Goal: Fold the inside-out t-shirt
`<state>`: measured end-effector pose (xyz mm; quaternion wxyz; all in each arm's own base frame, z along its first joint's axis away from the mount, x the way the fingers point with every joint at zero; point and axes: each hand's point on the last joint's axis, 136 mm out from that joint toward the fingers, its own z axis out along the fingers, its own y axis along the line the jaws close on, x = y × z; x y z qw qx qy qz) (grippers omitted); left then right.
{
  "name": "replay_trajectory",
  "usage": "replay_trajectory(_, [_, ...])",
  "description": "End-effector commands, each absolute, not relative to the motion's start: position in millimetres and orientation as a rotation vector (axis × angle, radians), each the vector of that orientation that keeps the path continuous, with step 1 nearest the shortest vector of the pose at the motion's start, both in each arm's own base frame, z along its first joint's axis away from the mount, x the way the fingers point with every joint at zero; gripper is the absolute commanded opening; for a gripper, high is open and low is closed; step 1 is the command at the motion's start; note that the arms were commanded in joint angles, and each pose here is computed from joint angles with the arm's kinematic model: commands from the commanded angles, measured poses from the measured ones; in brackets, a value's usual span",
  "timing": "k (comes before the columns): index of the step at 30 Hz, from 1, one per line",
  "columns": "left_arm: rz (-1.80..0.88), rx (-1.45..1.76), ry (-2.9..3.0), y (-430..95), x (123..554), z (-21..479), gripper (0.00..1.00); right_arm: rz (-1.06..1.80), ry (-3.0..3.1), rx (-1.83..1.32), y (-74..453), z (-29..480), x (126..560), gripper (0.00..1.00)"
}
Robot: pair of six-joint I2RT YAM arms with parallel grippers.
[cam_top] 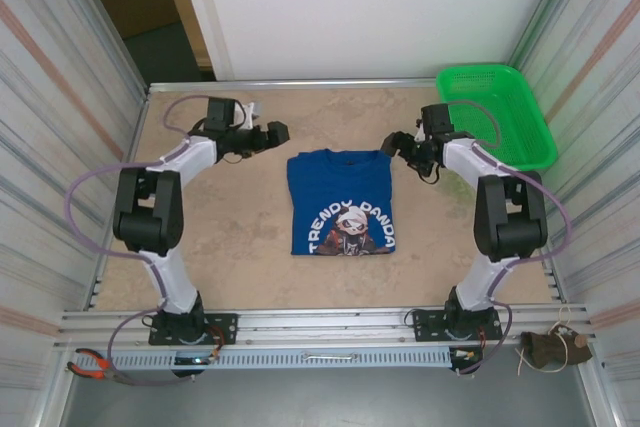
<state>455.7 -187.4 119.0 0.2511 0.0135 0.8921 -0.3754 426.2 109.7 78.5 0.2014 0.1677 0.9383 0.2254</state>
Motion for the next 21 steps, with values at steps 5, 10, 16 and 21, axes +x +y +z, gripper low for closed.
replay_trajectory(5, [-1.183,0.034,2.514,-208,446,86,0.98,0.748,2.679,0.420,129,54,430,0.80])
replay_trajectory(10, [-1.207,0.037,2.540,-219,444,70,0.97,0.778,2.701,0.443,134,39,430,0.73])
replay_trajectory(16, [-1.231,0.079,2.572,-237,438,56,0.96,0.803,2.712,0.441,139,32,430,0.71])
replay_trajectory(21, [-1.241,0.101,2.599,-250,433,44,0.95,0.833,2.726,0.420,148,27,427,0.71])
